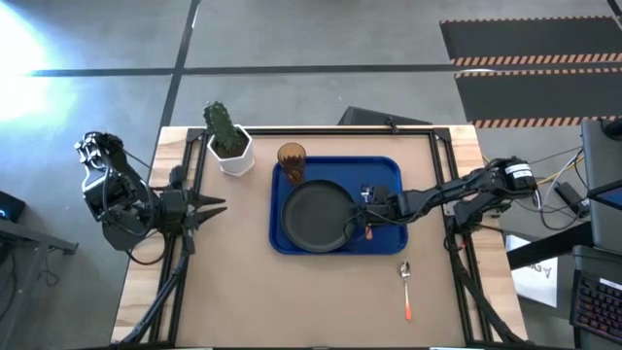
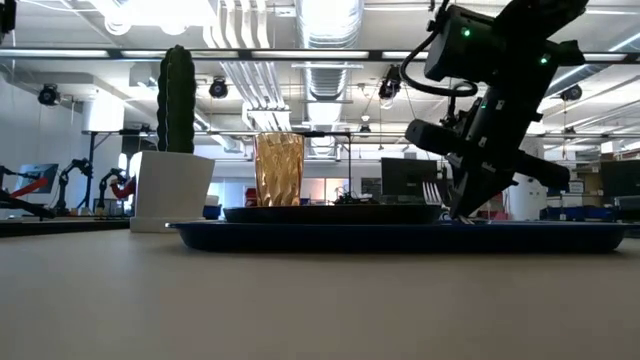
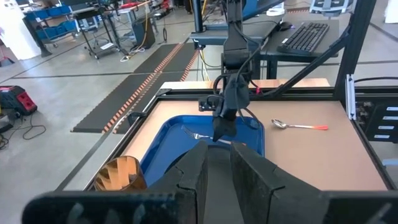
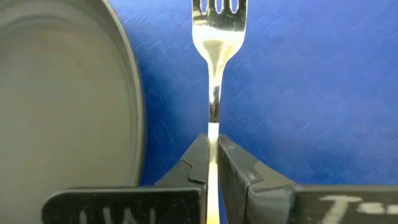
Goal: Pick and place plate/cup/fork/spoon on tray
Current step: Put the orange fork on the blue tray
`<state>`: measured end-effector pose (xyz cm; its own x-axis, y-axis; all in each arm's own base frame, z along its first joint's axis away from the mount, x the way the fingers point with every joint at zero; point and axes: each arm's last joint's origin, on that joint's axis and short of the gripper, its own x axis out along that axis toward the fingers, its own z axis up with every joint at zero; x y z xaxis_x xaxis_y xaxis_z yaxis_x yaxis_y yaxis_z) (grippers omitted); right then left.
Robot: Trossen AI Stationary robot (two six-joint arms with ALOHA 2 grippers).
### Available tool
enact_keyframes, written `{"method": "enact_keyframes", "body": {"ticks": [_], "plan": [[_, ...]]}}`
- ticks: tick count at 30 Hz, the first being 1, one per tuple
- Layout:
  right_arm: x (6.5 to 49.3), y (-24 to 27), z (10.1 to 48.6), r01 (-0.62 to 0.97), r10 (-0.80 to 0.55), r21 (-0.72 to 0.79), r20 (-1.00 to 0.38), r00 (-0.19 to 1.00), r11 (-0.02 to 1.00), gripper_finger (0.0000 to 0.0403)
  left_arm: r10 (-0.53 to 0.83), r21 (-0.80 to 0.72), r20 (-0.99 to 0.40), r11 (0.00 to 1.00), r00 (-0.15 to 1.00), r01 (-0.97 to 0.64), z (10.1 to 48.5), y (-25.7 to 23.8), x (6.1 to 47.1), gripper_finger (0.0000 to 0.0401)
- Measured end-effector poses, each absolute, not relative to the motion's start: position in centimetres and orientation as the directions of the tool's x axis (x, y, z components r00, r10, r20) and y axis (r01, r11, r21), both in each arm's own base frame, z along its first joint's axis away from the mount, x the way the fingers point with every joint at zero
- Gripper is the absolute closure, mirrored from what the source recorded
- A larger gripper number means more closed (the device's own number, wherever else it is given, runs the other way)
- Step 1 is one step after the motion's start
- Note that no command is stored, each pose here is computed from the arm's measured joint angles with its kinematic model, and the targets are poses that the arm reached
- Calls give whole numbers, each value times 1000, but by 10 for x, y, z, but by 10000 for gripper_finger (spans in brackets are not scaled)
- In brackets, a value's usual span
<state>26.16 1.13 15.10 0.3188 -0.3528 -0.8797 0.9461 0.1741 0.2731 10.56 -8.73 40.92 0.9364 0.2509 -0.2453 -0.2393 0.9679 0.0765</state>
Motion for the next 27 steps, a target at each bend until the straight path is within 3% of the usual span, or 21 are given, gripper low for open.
{"method": "enact_keyframes", "body": {"ticks": [27], "plan": [[262,12,151,947,-324,283,-891,319,154,394,242,76,-251,970,937,-230,409,-88,106,349]]}}
